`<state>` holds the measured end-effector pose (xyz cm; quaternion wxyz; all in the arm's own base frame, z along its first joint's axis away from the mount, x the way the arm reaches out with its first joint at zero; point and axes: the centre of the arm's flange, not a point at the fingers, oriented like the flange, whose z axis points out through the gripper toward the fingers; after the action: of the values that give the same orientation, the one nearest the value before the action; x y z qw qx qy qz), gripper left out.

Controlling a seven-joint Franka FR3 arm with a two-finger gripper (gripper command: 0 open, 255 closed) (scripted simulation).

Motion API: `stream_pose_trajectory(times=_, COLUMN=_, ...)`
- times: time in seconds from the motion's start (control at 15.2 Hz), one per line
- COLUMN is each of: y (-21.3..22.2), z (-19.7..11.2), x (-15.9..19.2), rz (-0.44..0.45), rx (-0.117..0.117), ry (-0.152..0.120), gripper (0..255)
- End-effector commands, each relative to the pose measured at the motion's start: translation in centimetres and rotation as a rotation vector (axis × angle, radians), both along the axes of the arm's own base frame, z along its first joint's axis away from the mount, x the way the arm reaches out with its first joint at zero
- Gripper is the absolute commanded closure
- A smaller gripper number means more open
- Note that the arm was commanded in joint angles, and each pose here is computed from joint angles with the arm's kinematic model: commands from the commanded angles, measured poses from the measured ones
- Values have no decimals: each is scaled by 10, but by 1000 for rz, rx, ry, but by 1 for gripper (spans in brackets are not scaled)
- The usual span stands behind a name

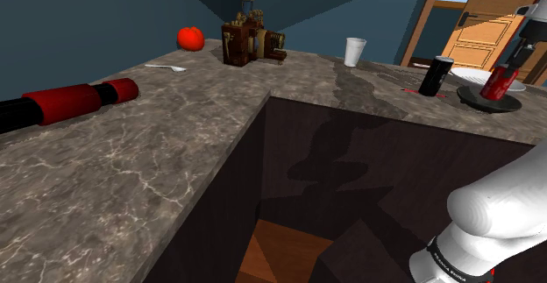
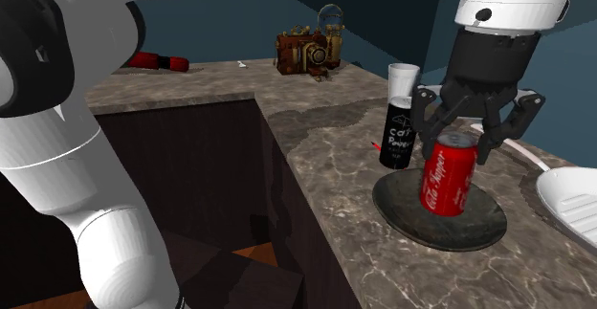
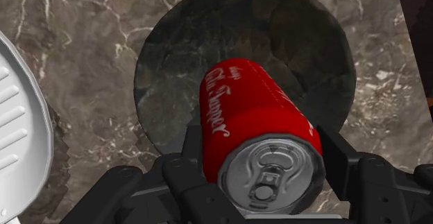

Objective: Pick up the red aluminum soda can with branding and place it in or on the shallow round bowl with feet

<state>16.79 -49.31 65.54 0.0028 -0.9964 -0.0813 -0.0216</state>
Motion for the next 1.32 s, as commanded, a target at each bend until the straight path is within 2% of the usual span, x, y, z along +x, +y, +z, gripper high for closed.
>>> stream_pose_trajectory(times=0.0, y=0, z=0, x=0, rz=0, rx=0, ry=0, gripper=255)
stream_pose_trajectory(times=0.07, y=0, z=0, x=0, rz=0, rx=0, ry=0, gripper=255)
stream_pose_trajectory(times=0.13, y=0, z=0, x=0, rz=0, rx=0, ry=0, gripper=0)
stream_pose_trajectory(times=0.46, y=0, z=0, x=0, rz=0, rx=0, ry=0, gripper=0)
stream_pose_trajectory(times=0.73, y=0, z=50, x=-2, rz=0, rx=0, ry=0, gripper=0)
stream_pose_trajectory(times=1.25, y=0, z=50, x=-2, rz=0, rx=0, ry=0, gripper=0)
